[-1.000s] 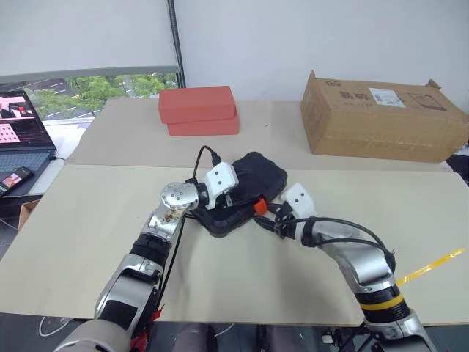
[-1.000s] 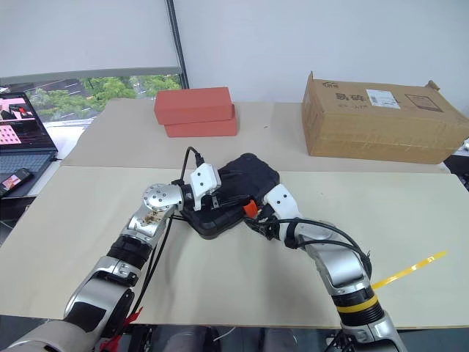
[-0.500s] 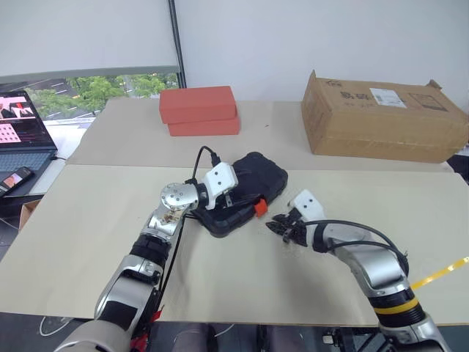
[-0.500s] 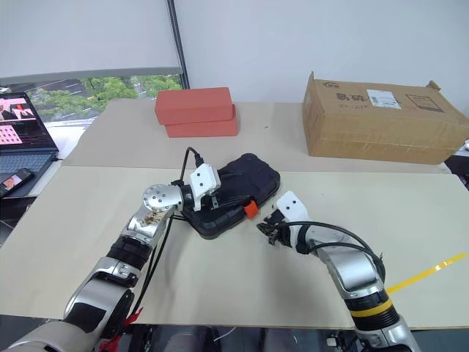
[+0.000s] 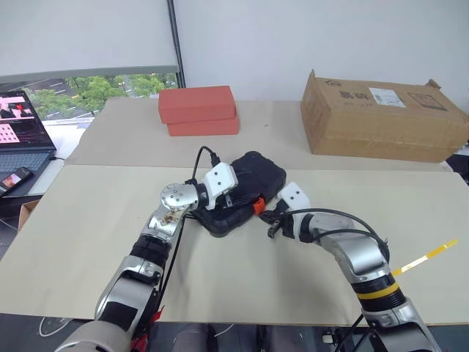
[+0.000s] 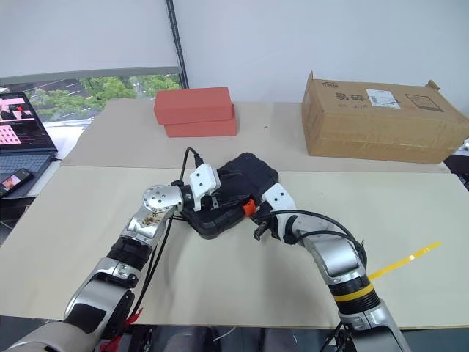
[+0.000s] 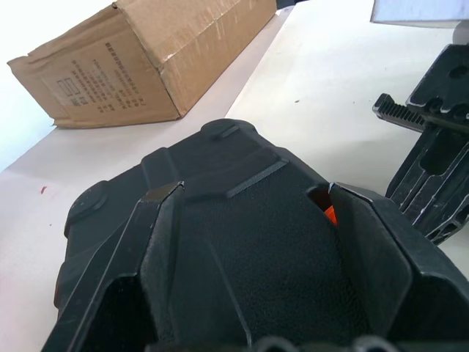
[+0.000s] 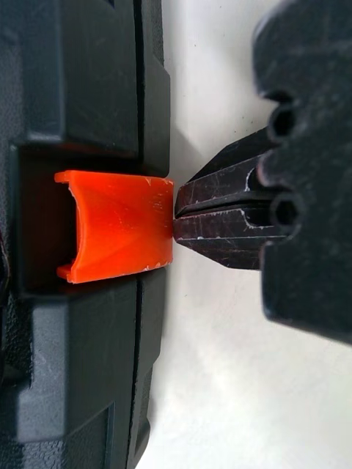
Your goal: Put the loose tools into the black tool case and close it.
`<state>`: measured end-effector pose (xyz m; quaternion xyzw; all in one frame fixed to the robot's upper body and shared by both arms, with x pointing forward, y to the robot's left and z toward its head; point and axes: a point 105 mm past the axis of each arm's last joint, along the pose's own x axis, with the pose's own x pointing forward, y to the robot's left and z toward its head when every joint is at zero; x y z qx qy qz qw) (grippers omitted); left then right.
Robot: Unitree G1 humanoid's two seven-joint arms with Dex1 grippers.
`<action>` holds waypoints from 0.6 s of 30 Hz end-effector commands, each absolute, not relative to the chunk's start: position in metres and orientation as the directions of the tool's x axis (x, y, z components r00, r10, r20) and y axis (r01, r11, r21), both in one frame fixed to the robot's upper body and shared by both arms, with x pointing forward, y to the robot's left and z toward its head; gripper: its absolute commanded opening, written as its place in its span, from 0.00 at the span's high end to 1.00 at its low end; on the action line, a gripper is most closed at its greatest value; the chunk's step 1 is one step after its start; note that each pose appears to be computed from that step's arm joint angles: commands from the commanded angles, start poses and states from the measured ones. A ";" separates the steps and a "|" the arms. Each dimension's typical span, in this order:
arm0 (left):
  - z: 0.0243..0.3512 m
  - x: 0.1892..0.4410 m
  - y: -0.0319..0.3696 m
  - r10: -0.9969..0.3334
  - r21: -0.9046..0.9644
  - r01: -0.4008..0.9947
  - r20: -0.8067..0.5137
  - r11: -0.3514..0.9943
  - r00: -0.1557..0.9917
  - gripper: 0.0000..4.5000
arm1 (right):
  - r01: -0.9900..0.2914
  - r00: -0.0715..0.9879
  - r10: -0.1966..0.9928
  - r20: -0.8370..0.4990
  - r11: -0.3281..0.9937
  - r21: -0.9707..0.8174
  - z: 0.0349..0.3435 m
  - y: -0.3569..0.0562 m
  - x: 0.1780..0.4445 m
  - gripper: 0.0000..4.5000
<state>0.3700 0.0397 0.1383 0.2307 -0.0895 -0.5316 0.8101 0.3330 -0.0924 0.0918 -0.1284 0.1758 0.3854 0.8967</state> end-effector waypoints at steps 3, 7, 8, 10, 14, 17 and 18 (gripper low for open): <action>0.131 0.370 0.059 -0.881 0.386 0.832 -0.091 0.398 0.463 0.25 | -0.735 0.667 0.669 -0.328 0.663 -0.142 0.114 -0.100 0.332 1.00; 0.161 0.373 0.101 -0.837 0.298 0.796 0.021 0.527 0.546 0.25 | -0.664 0.747 0.609 -0.267 0.705 -0.248 0.119 -0.134 0.339 0.87; 0.168 0.372 0.117 -0.818 0.293 0.777 0.031 0.557 0.575 0.25 | -0.637 0.770 0.593 -0.234 0.723 -0.266 0.122 -0.145 0.340 0.84; 0.177 0.372 0.148 -0.752 0.286 0.713 0.044 0.640 0.658 0.25 | -0.620 0.784 0.600 -0.160 0.745 -0.246 0.128 -0.159 0.339 0.69; 0.176 0.360 0.200 -0.614 0.275 0.588 0.014 0.761 0.789 0.25 | -0.602 0.798 0.588 -0.132 0.768 -0.219 0.123 -0.193 0.334 0.37; 0.162 0.333 0.237 -0.529 0.220 0.520 -0.020 0.826 0.848 0.25 | -0.657 0.752 0.649 -0.113 0.723 -0.214 0.123 -0.208 0.324 0.16; 0.152 0.323 0.248 -0.489 0.197 0.489 -0.049 0.850 0.871 0.25 | -0.673 0.737 0.667 -0.111 0.707 -0.219 0.123 -0.214 0.322 0.07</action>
